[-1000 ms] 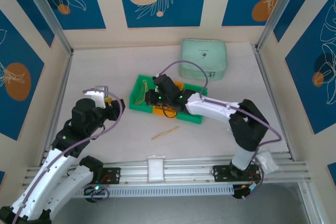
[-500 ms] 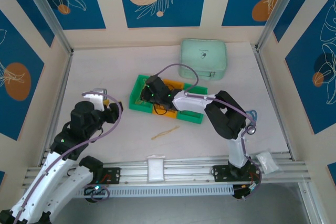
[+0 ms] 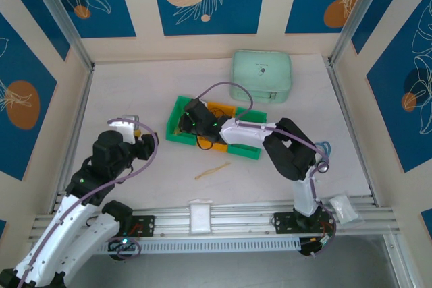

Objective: Untangle the cables

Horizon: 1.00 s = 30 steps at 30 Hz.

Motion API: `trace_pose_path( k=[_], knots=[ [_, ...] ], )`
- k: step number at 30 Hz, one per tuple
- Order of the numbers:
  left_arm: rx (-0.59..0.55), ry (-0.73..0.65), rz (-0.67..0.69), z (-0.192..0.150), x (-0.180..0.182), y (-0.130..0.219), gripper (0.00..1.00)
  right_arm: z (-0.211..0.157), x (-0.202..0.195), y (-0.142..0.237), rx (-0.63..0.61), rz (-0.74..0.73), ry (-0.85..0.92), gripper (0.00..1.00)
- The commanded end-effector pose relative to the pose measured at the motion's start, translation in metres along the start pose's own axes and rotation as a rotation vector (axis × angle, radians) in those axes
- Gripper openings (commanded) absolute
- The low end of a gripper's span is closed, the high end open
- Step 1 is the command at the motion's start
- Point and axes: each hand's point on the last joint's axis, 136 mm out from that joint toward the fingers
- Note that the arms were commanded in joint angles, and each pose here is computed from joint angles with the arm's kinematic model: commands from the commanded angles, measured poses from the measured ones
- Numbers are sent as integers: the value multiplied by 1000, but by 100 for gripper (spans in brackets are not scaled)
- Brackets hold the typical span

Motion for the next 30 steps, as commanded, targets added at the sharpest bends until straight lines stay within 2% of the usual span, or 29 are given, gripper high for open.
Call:
trace_pose_path(
  k=[1,7,10,17,22,25,30],
  knots=[
    [17,-20,-35,-1,-8,3,58,17,11,21,-54,19,43,16],
    [108,-49,-56,-15,-12,-1,56,39,25,62,-112,42,188,16],
    [141,-48,-66,-21,-14,-4,51,46,30,83,-119,64,272,16],
    [150,-44,-38,-18,-12,-4,50,45,36,87,93,52,415,14],
    [243,-101,-111,-25,-29,-2,50,42,27,109,60,60,421,14],
    [337,-116,-149,-42,-35,-5,49,41,8,133,43,75,367,14],
    [467,-135,-250,-78,-52,-7,48,26,-44,178,91,75,244,14]
  ],
)
Point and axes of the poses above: each hand's point on the last joint's axis, 136 mm out from that joint toward the fingers, its own y axis back along the fingers, its own x axis along the line the jaws close on, z = x × y, and after that the axes turned 14 degrees about y, right-handed
